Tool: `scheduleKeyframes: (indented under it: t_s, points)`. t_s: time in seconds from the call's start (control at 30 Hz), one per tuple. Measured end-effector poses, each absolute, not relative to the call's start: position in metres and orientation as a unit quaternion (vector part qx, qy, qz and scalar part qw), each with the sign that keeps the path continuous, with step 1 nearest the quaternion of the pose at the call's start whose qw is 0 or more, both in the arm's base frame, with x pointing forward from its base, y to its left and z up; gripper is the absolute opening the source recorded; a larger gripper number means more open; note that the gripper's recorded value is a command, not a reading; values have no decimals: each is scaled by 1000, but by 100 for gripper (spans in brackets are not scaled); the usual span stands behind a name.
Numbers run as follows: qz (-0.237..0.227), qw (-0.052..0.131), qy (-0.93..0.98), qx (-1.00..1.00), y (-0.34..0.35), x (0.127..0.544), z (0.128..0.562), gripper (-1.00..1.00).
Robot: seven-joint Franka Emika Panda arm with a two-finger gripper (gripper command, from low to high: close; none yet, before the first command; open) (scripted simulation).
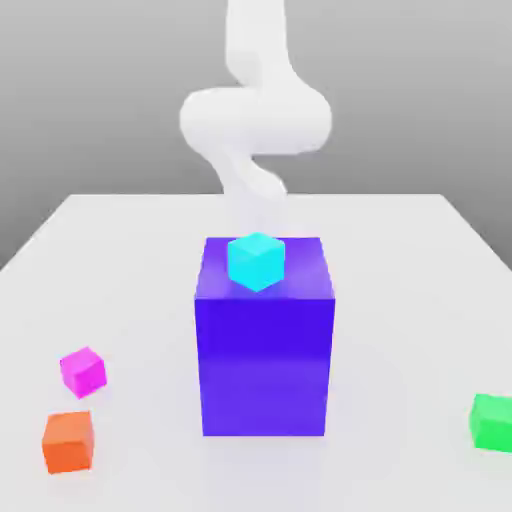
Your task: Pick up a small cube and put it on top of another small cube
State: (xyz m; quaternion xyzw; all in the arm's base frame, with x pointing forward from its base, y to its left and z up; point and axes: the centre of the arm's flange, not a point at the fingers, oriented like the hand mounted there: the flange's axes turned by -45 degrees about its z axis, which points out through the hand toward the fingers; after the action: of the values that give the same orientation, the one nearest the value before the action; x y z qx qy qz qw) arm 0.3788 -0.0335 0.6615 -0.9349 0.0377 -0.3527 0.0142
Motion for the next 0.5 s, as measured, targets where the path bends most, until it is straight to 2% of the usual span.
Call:
scheduleKeyframes:
  t_s: [0.1,0.23,0.37,0.5]
  points:
    - [-301,27,84,-950,-80,411,588,0]
    - [-236,36,146,-960,-134,425,490,0]
    - [-171,37,209,-962,-181,412,395,0]
    - [-106,29,273,-956,-220,375,307,0]
